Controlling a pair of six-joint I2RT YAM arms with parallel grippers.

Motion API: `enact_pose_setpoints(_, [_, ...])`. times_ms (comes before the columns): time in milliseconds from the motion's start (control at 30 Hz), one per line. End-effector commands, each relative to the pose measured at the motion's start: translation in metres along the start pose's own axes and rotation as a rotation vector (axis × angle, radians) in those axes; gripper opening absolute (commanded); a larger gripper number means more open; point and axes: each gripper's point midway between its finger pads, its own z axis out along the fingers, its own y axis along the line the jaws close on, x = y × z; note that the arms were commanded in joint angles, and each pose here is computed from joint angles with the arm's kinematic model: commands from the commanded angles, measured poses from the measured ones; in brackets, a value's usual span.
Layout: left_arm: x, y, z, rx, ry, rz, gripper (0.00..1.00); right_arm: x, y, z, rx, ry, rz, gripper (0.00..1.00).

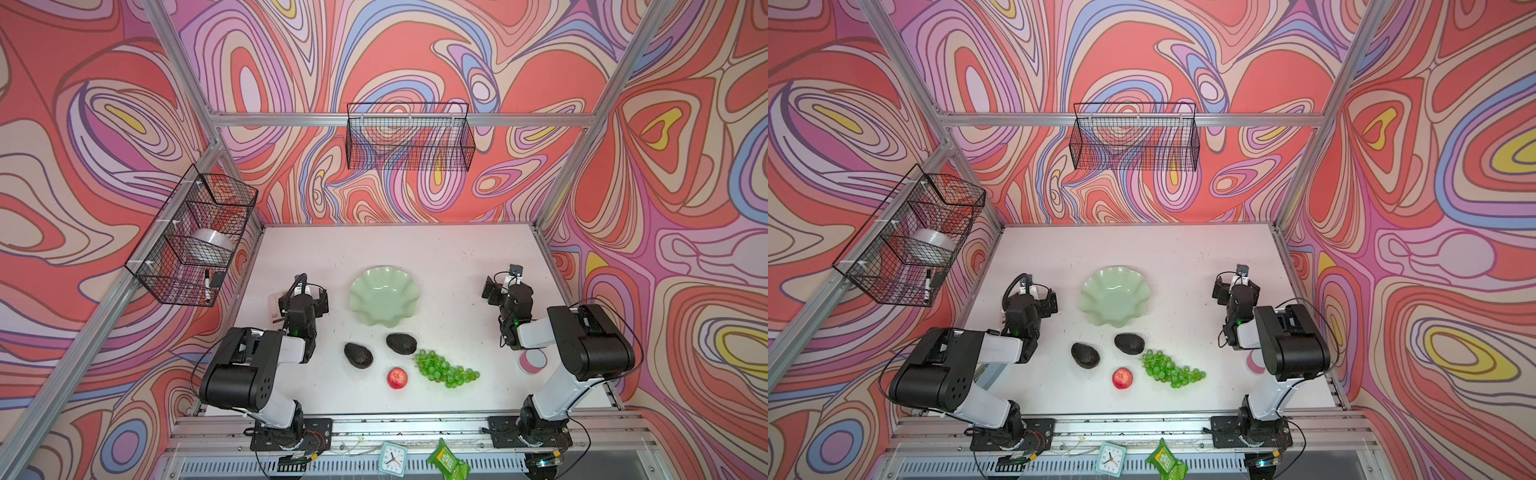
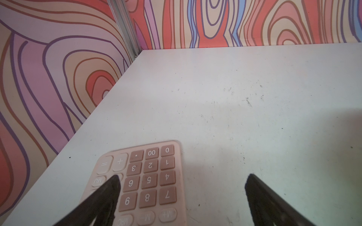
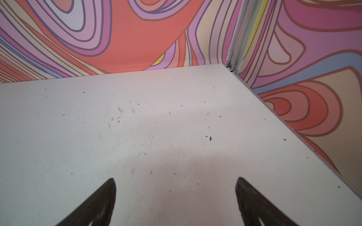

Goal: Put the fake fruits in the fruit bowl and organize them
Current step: 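Raise both arms from rest toward the table center, then reach the right gripper to the avocado nearest the bowl and grasp it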

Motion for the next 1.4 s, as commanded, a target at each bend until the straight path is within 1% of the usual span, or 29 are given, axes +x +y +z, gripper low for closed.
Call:
enact_pose_setpoints(0, [-0.009,0.002,0.004,0.009,-0.020,-0.016,1.00,-0.008,0.002,0.001,-0.009,-0.016,0.008,0.98])
enact_pose_setpoints(133, [-0.010,0.004,0.005,0.024,-0.019,-0.031,1.00,-0.008,0.002,0.001,-0.007,-0.020,0.009,0.98])
enact_pose_setpoints(200, [-0.012,0.007,0.000,0.012,-0.017,-0.044,1.00,-0.016,-0.002,-0.001,0.013,-0.026,0.015,0.98])
enact_pose_setpoints(233, [-0.014,0.006,-0.004,0.027,-0.021,-0.039,1.00,-0.022,-0.003,0.000,0.026,-0.008,0.013,0.98])
enact_pose_setpoints(267, [-0.024,0.009,-0.007,-0.001,-0.054,-0.027,1.00,-0.032,-0.005,0.000,0.042,0.007,0.010,0.98])
enact_pose_setpoints(300, [-0.029,0.013,-0.011,-0.045,-0.040,-0.018,1.00,-0.044,-0.006,-0.001,0.054,0.010,0.013,0.98])
enact_pose_setpoints(333, [-0.038,0.018,-0.016,-0.085,-0.006,-0.018,1.00,-0.052,-0.009,-0.002,0.080,0.053,0.034,0.98])
enact_pose_setpoints(367, [-0.045,0.024,-0.023,-0.106,0.050,-0.073,1.00,-0.065,-0.011,-0.004,0.095,0.079,0.129,0.98])
enact_pose_setpoints(400, [-0.067,0.026,-0.029,-0.112,0.055,-0.130,1.00,-0.077,-0.008,-0.008,0.088,0.100,0.185,0.98])
enact_pose_setpoints(467, [-0.096,0.026,-0.048,-0.082,0.061,-0.315,1.00,-0.104,0.001,-0.014,0.045,0.129,0.303,0.98])
enact_pose_setpoints(500, [-0.106,0.028,-0.058,-0.071,0.053,-0.393,1.00,-0.106,0.007,-0.017,0.016,0.169,0.331,0.98])
enact_pose_setpoints(533, [-0.114,0.025,-0.068,-0.029,0.040,-0.447,1.00,-0.107,0.022,-0.019,-0.067,0.199,0.301,0.98])
enact_pose_setpoints(567, [-0.121,0.018,-0.077,0.038,0.017,-0.460,1.00,-0.109,0.036,-0.024,-0.158,0.209,0.263,0.98])
enact_pose_setpoints(633, [-0.130,0.011,-0.095,0.133,-0.036,-0.469,1.00,-0.116,0.057,-0.038,-0.298,0.210,0.257,0.98])
enact_pose_setpoints(700, [-0.133,0.012,-0.111,0.160,-0.053,-0.467,1.00,-0.121,0.071,-0.053,-0.379,0.228,0.263,0.94])
enact_pose_setpoints(767, [-0.130,0.021,-0.123,0.131,-0.039,-0.456,0.97,-0.121,0.084,-0.066,-0.418,0.274,0.236,0.93])
enact_pose_setpoints(833, [-0.128,0.028,-0.133,0.109,-0.020,-0.442,0.96,-0.114,0.101,-0.079,-0.449,0.326,0.185,0.91])
enact_pose_setpoints(900, [-0.125,0.036,-0.139,0.067,0.009,-0.440,0.96,-0.101,0.122,-0.096,-0.455,0.385,0.088,0.90])
enact_pose_setpoints(967, [-0.117,0.053,-0.144,-0.038,0.081,-0.421,0.95,-0.086,0.145,-0.118,-0.445,0.422,-0.029,0.90])
enact_pose_setpoints(1033, [-0.114,0.065,-0.148,-0.118,0.146,-0.363,0.95,-0.071,0.166,-0.140,-0.483,0.453,-0.108,0.89])
enact_pose_setpoints(1067, [-0.113,0.068,-0.148,-0.136,0.169,-0.334,0.95,-0.065,0.176,-0.150,-0.502,0.469,-0.134,0.89])
enact_pose_setpoints(1100, [-0.115,0.067,-0.147,-0.134,0.179,-0.314,0.95,-0.059,0.183,-0.159,-0.525,0.485,-0.151,0.88])
enact_pose_setpoints(1167, [-0.115,0.057,-0.143,-0.083,0.194,-0.293,0.94,-0.047,0.197,-0.178,-0.586,0.523,-0.189,0.87])
enact_pose_setpoints(1300, [-0.114,0.039,-0.138,0.014,0.203,-0.315,0.94,-0.016,0.222,-0.219,-0.717,0.582,-0.313,0.86])
enact_pose_setpoints(1367, [-0.114,0.036,-0.137,0.026,0.203,-0.322,0.94,0.002,0.232,-0.234,-0.763,0.610,-0.374,0.86])
